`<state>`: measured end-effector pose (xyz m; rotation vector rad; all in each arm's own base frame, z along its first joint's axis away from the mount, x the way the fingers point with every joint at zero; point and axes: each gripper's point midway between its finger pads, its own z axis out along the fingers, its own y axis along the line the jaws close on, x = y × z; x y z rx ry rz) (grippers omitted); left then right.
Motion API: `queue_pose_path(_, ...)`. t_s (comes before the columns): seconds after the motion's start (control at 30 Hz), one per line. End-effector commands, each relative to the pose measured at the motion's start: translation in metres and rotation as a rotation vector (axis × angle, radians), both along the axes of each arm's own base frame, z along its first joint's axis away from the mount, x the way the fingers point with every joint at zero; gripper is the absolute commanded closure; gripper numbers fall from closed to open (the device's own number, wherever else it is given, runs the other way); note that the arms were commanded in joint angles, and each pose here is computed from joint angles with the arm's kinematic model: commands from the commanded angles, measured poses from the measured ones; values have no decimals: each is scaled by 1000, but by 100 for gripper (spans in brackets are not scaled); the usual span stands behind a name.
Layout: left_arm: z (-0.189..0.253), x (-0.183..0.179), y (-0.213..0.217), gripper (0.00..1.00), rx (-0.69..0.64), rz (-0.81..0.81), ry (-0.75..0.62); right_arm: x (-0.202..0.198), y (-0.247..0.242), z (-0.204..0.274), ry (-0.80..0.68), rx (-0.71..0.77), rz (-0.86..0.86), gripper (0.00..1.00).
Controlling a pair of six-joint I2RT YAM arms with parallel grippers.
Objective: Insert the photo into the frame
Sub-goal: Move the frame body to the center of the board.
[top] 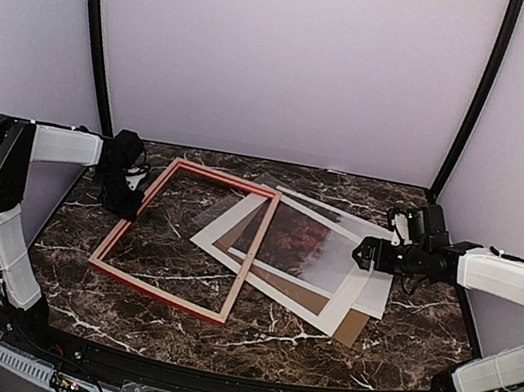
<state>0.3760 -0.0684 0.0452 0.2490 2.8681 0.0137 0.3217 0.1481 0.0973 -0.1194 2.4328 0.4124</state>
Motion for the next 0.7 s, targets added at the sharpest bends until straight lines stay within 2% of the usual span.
queue_pose_path(0.0, -3, -31, 36, 88, 61, 94, 62, 8, -1, -5, 0, -30, -20, 1)
queue_pose_path(0.23, -17, -35, 41, 83, 66, 126, 104, 43, -3, -4, -11, -154, -25, 1)
queue_pose_path(0.3, -19, -34, 40, 79, 61, 129, 107, 57, -7, -6, -11, -213, -32, 1)
queue_pose_path(0.5, -17, -28, 41, 55, 63, 141, 93, 103, -13, -17, 10, -306, -18, 1)
queue_pose_path(0.63, -5, -21, 38, 33, 40, 144, 53, 125, -14, -30, 48, -346, 24, 1)
queue_pose_path(0.67, 1, -19, 34, 30, 17, 140, 35, 129, -14, -32, 55, -342, 33, 1)
